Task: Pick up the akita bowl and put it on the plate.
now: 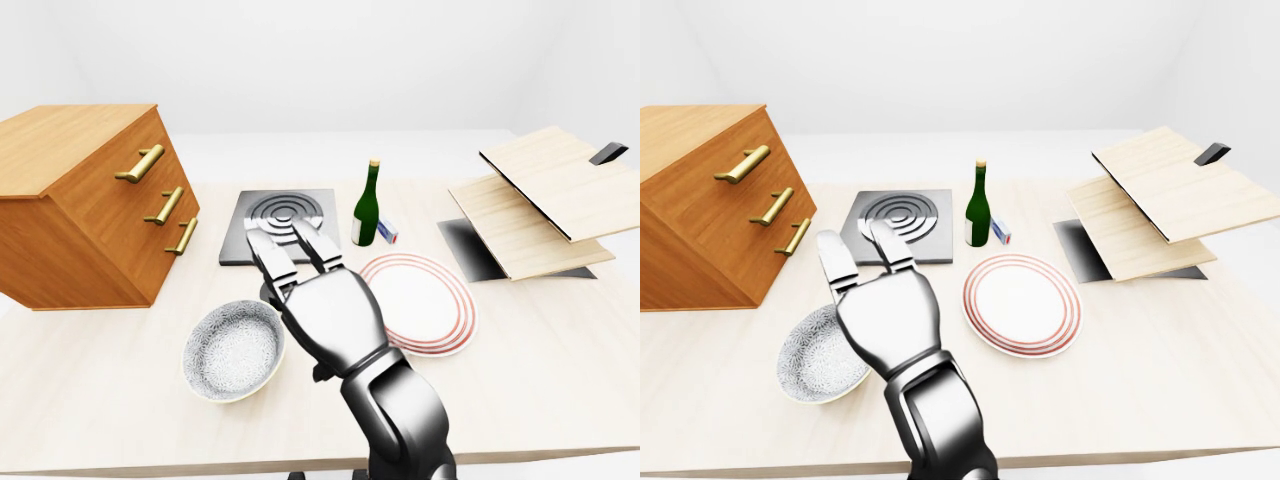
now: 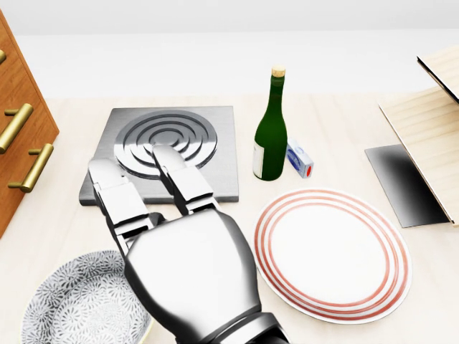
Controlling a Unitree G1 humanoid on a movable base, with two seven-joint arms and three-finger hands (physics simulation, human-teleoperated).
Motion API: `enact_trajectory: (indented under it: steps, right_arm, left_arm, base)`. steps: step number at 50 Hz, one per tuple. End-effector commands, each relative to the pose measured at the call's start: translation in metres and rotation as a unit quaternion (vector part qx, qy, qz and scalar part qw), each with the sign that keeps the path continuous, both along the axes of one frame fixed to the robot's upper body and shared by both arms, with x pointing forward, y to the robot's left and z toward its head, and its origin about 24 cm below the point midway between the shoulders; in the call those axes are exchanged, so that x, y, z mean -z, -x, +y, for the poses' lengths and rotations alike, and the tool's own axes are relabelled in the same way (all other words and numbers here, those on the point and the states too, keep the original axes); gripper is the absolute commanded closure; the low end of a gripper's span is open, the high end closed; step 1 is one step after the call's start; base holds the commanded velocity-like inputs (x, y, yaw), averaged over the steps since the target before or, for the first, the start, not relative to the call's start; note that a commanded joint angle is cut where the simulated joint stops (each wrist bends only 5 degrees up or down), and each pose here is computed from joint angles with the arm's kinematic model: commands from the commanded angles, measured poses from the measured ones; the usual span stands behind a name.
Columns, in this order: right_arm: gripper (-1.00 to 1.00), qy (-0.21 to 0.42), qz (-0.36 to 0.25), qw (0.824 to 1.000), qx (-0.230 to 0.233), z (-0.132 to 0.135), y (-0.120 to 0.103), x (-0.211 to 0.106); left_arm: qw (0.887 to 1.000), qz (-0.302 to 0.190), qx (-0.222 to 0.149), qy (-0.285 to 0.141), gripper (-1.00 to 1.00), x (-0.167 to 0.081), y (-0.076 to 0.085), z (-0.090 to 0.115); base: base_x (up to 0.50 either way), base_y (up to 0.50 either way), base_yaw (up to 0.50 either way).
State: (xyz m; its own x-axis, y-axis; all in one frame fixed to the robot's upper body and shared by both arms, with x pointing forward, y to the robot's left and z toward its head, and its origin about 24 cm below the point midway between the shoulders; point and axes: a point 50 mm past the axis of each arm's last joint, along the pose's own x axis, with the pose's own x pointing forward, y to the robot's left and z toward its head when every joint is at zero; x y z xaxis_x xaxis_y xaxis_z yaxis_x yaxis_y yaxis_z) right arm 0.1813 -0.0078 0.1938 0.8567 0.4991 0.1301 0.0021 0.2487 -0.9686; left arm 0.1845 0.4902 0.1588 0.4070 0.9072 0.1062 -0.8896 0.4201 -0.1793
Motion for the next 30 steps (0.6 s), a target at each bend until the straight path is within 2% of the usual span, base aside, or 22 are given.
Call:
enact_trajectory:
  steps: [1,11,30]
  right_arm:
    - [-0.96,0.017,-0.004,1.000,-0.008,0.012,0.006,0.001]
    - [-0.96,0.027,-0.005,0.999,-0.016,0.017,0.011,0.002]
    - [-0.96,0.054,0.032,0.997,-0.049,0.026,0.017,0.022]
  left_arm:
    - [1.000,0.000,0.000,0.000,-1.00,0.000,0.000,0.000]
    - [1.000,-0.001,0.000,0.001,-1.00,0.000,0.000,0.000]
    - [1.000,-0.002,0.000,0.001,-1.00,0.000,0.000,0.000]
  base:
    - [0.00,0.00,0.00]
    - [0.00,0.00,0.00]
    - [0.00,0.00,0.00]
